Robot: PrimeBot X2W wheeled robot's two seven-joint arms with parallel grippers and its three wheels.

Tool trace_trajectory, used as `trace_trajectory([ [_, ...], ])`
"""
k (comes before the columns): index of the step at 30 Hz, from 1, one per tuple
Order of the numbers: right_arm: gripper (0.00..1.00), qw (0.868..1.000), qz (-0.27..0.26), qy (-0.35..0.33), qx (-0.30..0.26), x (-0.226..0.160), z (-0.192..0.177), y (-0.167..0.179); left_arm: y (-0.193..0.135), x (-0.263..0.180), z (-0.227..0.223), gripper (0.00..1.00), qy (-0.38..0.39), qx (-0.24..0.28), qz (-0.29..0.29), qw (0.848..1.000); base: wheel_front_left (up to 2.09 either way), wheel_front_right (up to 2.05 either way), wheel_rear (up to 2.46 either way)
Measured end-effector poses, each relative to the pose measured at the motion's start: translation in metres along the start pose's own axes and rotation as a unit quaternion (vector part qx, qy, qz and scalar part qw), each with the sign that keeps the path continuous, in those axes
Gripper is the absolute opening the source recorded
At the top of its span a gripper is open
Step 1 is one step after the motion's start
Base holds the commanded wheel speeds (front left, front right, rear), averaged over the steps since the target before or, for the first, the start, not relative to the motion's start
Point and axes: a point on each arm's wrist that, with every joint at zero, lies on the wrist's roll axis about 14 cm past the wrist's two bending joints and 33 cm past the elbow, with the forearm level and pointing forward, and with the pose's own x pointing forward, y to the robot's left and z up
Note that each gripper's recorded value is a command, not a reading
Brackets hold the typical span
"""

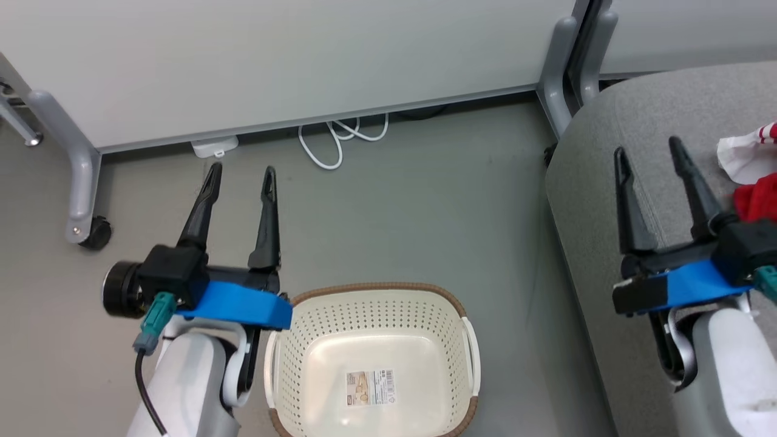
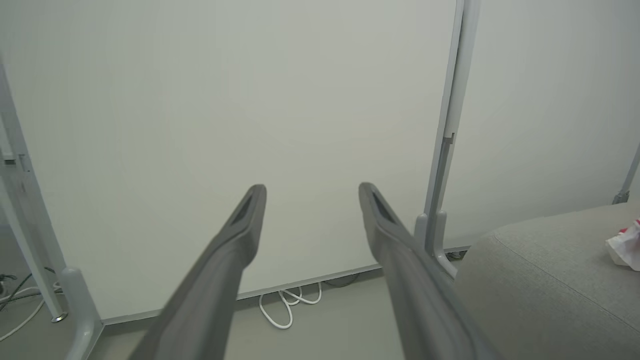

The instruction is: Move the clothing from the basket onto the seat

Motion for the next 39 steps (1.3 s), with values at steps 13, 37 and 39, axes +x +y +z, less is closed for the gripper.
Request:
trace_trajectory([
  [13, 1.0, 0.999, 0.005, 0.036, 0.04, -0.054, -0.012, 0.021, 0.019, -0.062, 0.005, 1.0, 0.004, 0.003, 0.046, 0.999, 0.0, 0.0, 0.0],
  [37, 1.0, 0.995, -0.028, 0.074, 0.064, -0.102, -0.03, 0.016, 0.017, -0.099, -0.012, 1.0, 0.033, -0.008, 0.058, 0.998, 0.0, 0.0, 0.0],
  [39, 1.0, 0.995, -0.028, 0.075, 0.065, -0.103, -0.03, 0.017, 0.017, -0.1, -0.012, 1.0, 0.033, -0.008, 0.058, 0.998, 0.0, 0.0, 0.0],
])
